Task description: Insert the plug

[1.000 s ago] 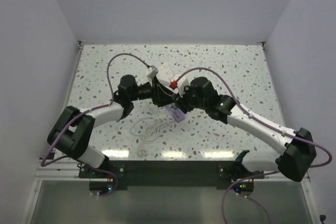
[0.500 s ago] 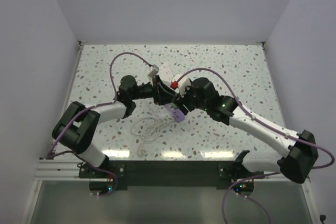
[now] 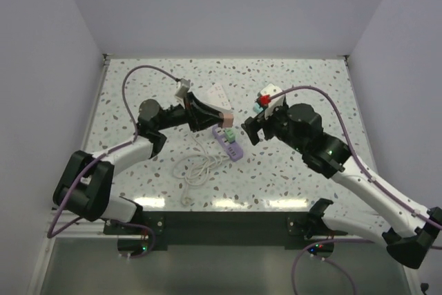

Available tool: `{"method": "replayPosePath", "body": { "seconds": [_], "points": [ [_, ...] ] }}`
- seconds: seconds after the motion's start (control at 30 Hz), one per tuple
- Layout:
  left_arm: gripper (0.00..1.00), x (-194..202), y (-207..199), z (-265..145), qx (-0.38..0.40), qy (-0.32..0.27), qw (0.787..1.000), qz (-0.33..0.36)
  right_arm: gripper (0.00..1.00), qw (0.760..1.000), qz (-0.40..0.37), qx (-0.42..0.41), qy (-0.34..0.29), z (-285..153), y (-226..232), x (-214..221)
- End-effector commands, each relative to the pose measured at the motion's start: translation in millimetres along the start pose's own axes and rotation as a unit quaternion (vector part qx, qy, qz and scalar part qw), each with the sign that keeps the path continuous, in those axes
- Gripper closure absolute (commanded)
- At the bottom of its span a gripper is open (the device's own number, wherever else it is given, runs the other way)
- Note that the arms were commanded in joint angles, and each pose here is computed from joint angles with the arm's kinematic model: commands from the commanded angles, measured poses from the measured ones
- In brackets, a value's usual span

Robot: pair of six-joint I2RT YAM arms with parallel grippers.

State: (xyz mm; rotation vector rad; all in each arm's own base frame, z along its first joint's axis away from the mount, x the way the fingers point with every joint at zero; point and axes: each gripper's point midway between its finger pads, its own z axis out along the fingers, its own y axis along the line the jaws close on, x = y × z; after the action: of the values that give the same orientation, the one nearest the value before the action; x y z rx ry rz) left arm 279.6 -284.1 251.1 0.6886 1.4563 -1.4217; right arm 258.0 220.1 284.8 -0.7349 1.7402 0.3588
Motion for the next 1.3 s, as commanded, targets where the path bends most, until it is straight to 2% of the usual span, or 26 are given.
{"method": "replayPosePath", "body": {
  "seconds": [0.0, 0.17, 0.2, 0.4, 0.67, 0.93, 1.27],
  "points": [
    [1.0, -18, -16, -3, 0.014, -0.029, 0.999, 0.041, 0.1, 0.997, 0.061, -0.043, -0.027, 4, 19, -18],
    [1.0, -27, -34, -8, 0.036, -0.048, 0.997, 0.057, 0.1, 0.984, 0.119, -0.119, -0.06, 17, 45, -27],
    [1.0, -34, -45, -11, 0.042, -0.057, 0.995, 0.069, 0.11, 0.973, 0.135, -0.165, -0.084, 14, 53, -34],
    [1.0, -47, -69, -20, 0.059, -0.074, 0.991, 0.09, 0.14, 0.951, 0.152, -0.229, -0.143, -2, 58, -46],
    [1.0, -52, -97, -30, 0.099, -0.091, 0.986, 0.103, 0.33, 0.906, 0.143, -0.341, -0.207, -28, 83, -64],
    [1.0, -50, -103, -29, 0.108, -0.091, 0.984, 0.105, 0.36, 0.893, 0.147, -0.366, -0.216, -22, 88, -72],
    [1.0, -49, -114, -27, 0.124, -0.092, 0.982, 0.11, 0.39, 0.889, 0.147, -0.377, -0.214, -15, 91, -72]
  ]
}}
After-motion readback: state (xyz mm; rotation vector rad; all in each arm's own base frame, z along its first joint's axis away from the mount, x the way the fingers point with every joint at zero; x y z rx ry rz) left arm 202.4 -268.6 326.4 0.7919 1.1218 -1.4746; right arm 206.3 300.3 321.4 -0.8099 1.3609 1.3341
